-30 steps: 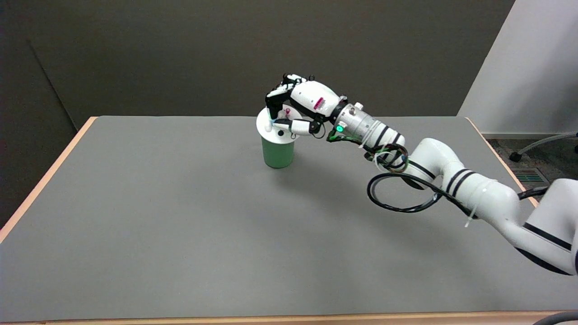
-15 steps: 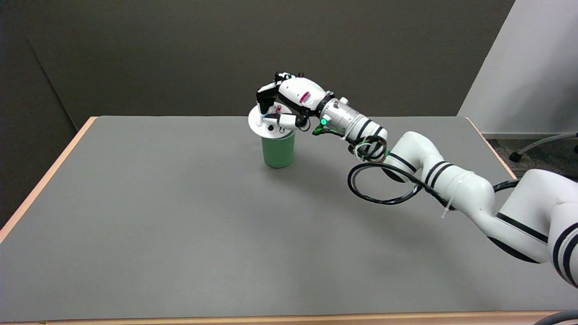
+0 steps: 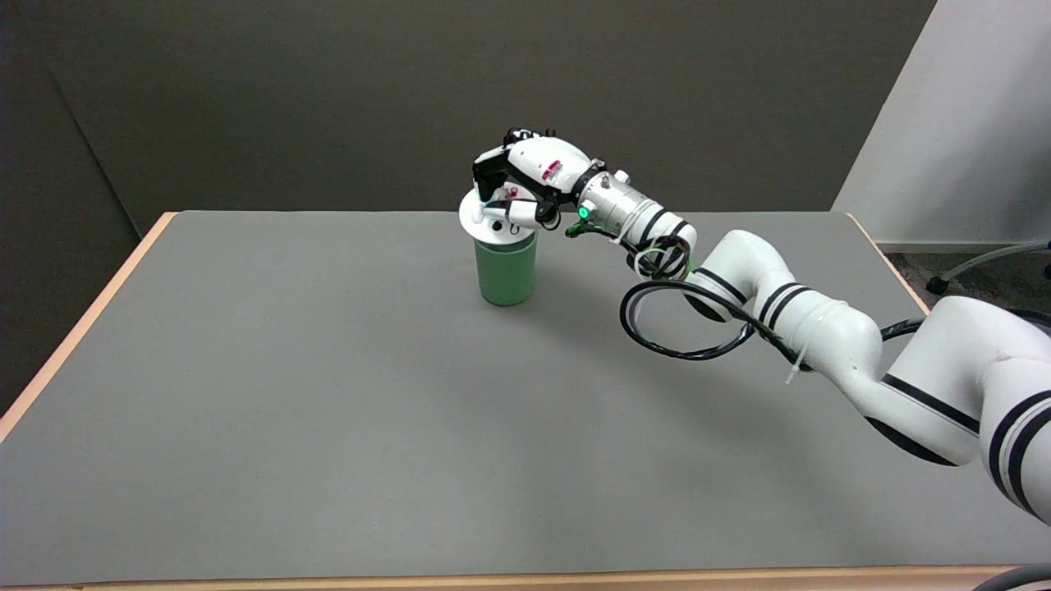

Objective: Place the white cup lid onto the cup.

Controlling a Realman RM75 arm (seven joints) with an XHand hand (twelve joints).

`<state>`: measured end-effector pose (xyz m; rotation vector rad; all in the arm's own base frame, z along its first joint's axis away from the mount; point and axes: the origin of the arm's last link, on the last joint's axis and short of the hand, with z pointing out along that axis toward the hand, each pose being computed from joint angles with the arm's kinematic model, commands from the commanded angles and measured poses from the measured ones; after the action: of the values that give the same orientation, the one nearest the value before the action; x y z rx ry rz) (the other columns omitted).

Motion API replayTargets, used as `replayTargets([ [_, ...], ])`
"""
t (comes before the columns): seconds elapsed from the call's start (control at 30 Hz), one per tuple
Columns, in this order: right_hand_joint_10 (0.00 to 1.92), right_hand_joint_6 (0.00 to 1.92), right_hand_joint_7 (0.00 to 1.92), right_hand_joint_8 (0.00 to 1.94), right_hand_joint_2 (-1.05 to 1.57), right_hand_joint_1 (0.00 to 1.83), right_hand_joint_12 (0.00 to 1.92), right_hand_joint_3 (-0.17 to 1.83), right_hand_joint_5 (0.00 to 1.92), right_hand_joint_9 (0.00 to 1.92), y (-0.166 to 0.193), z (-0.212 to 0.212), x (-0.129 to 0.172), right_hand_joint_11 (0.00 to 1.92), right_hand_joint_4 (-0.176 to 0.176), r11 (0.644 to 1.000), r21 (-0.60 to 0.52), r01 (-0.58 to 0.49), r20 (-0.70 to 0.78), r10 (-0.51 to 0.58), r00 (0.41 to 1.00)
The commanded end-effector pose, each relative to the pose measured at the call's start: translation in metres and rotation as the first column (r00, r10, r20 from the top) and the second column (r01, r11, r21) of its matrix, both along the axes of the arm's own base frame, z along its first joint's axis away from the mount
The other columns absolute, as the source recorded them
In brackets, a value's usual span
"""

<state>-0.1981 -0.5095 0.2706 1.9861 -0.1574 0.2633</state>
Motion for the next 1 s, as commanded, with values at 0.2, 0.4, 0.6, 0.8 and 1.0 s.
replayTargets([
  [0.2,0.76,1.31,0.79,1.36,1.18,1.15,1.2,0.12,0.73,0.64,0.003,0.007,-0.009,0.22,0.025,0.998,-0.027,0.053,-0.038,-0.054,0.998],
  [0.4,0.75,1.3,0.8,1.35,1.18,1.15,1.22,0.12,0.73,0.65,0.006,0.012,-0.01,0.23,0.025,0.998,-0.033,0.055,-0.033,-0.056,0.998],
  [0.6,0.75,1.3,0.8,1.35,1.17,1.15,1.23,0.12,0.73,0.66,0.008,0.013,-0.014,0.23,0.025,0.997,-0.035,0.064,-0.034,-0.065,0.997],
  [0.8,0.75,1.29,0.8,1.35,1.17,1.15,1.24,0.12,0.74,0.66,0.008,0.015,-0.014,0.22,0.025,0.997,-0.038,0.064,-0.021,-0.065,0.998],
  [1.0,0.73,1.32,0.81,0.56,1.12,0.92,1.24,0.21,0.76,0.65,0.008,0.014,-0.015,0.22,0.176,0.997,-0.038,0.066,-0.019,-0.066,0.998],
])
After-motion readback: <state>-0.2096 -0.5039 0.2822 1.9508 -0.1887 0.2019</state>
